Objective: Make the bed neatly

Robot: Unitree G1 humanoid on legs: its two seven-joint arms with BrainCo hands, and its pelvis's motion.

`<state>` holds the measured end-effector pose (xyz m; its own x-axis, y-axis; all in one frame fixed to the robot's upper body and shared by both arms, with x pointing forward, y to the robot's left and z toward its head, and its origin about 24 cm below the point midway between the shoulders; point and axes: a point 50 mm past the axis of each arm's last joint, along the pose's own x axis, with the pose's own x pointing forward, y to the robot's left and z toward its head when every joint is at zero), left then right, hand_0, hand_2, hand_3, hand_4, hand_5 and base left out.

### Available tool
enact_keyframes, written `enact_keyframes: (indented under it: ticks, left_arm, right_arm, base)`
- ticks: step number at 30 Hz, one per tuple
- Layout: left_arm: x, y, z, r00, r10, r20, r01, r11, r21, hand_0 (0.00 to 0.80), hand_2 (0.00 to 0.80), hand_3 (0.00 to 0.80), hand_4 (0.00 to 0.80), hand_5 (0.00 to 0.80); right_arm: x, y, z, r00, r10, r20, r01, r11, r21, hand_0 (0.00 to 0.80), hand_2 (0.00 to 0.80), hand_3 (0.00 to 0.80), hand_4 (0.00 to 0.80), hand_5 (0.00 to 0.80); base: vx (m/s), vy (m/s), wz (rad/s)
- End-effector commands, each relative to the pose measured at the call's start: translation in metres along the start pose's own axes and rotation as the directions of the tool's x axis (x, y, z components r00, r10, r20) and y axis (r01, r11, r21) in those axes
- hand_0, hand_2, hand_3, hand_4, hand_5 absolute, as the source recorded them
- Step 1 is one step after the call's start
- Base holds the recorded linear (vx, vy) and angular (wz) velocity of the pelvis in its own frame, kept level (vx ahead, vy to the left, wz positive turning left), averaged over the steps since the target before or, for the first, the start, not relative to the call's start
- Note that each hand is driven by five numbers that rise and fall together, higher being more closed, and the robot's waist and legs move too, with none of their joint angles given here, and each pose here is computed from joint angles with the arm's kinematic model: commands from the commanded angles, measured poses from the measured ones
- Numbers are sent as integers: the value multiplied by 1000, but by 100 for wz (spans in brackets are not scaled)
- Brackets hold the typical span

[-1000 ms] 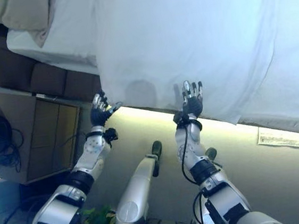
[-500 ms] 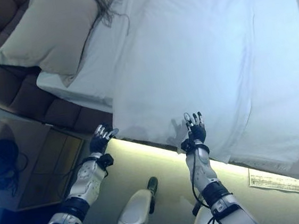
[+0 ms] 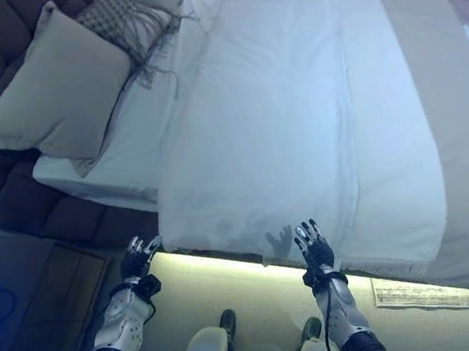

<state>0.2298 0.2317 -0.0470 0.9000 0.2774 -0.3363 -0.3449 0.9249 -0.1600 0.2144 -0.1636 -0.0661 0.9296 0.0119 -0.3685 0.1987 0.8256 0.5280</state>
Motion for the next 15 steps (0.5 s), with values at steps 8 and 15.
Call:
enact_keyframes:
  ticks: [8, 15]
  left_arm:
    - [8, -14, 21, 990, -94, 105, 90, 995, 46, 0, 0, 0, 0, 0]
    - [7, -12, 21, 986, -132, 99, 126, 990, 61, 0, 0, 0, 0, 0]
  right_arm:
    - [7, -4, 7, 996, -70, 52, 73, 995, -61, 0, 0, 0, 0, 0]
    - [4, -11, -1, 993, -116, 14, 116, 989, -87, 0, 0, 0, 0, 0]
  base:
    - [14, 3, 11]
    - [12, 16, 0]
